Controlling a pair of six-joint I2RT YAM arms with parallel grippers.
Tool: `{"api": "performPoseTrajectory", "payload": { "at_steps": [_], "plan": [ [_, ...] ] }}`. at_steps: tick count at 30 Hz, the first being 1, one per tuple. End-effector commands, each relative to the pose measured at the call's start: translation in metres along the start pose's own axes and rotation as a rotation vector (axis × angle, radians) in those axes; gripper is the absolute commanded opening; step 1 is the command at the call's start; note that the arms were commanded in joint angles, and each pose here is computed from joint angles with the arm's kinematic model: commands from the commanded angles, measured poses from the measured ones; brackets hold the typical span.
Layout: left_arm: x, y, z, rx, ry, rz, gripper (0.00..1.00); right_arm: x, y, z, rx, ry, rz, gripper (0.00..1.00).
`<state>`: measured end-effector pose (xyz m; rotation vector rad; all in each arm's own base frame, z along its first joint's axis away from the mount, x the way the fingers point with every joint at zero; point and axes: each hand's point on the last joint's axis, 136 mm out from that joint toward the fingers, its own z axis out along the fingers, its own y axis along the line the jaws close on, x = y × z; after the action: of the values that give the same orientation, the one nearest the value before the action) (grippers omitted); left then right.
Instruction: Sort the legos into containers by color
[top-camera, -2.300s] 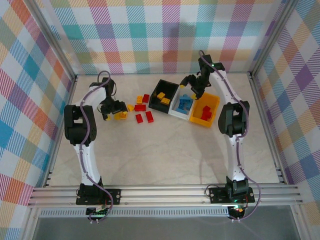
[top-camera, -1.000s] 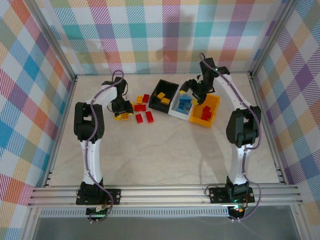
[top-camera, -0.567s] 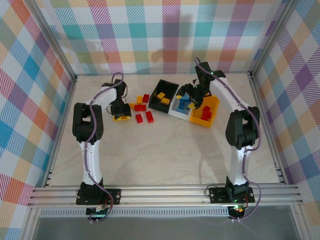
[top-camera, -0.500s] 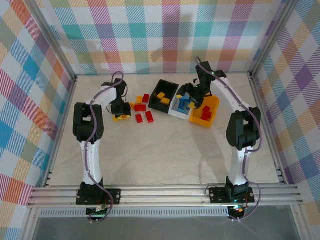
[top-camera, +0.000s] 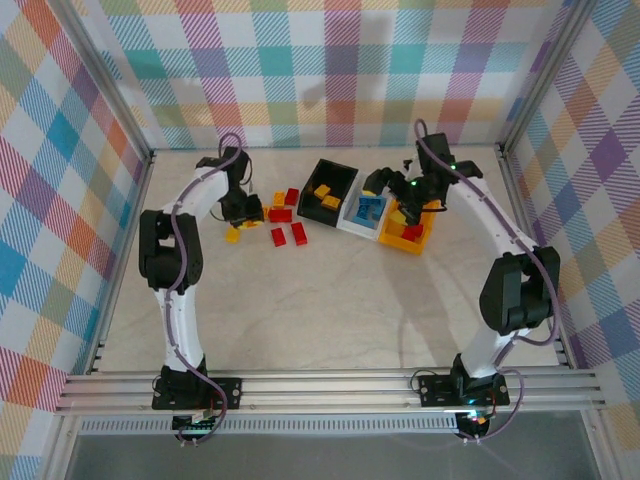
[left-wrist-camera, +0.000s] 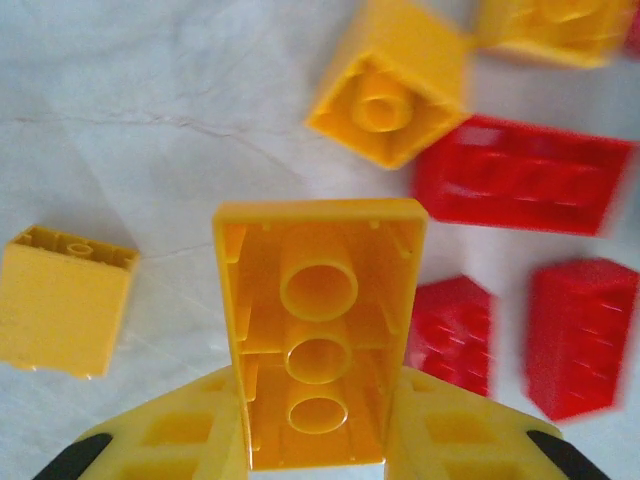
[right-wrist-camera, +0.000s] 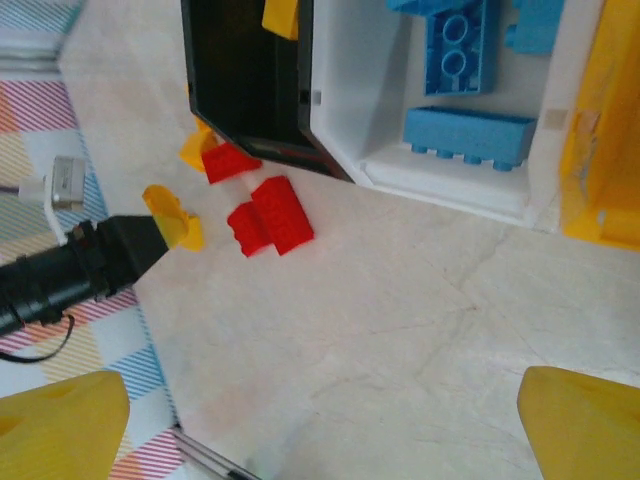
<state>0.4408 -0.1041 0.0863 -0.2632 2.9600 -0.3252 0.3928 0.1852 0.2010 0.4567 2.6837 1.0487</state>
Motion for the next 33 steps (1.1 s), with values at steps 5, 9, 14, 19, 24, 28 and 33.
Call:
{"api": "performPoseTrajectory", "payload": {
  "at_steps": [5, 9, 14, 19, 24, 28, 33],
  "plan": [
    [-0.009, -0.116, -0.042, 0.200, -0.095, 0.198, 0.28, 0.010, 0.034, -0.006, -0.127, -0.055, -0.163, 1.00],
    [-0.019, -0.159, -0.026, 0.250, -0.092, 0.239, 0.29, 0.018, 0.045, -0.015, -0.171, -0.038, -0.202, 1.00],
    [-0.028, -0.195, -0.007, 0.277, -0.118, 0.274, 0.31, 0.034, 0.043, -0.017, -0.123, 0.001, -0.258, 1.00],
    [-0.034, -0.201, 0.007, 0.280, -0.121, 0.259, 0.49, 0.050, 0.042, -0.013, -0.059, 0.029, -0.331, 1.00],
    [-0.037, -0.211, -0.013, 0.318, -0.152, 0.245, 0.65, 0.065, 0.037, -0.001, 0.041, 0.064, -0.431, 0.99],
    [-0.037, -0.195, -0.054, 0.245, -0.213, 0.222, 0.68, 0.074, 0.029, 0.020, 0.134, 0.087, -0.499, 0.94],
    [-0.030, -0.115, -0.106, 0.019, -0.286, 0.155, 0.76, 0.102, 0.032, 0.071, 0.288, 0.178, -0.675, 0.92]
  ]
}}
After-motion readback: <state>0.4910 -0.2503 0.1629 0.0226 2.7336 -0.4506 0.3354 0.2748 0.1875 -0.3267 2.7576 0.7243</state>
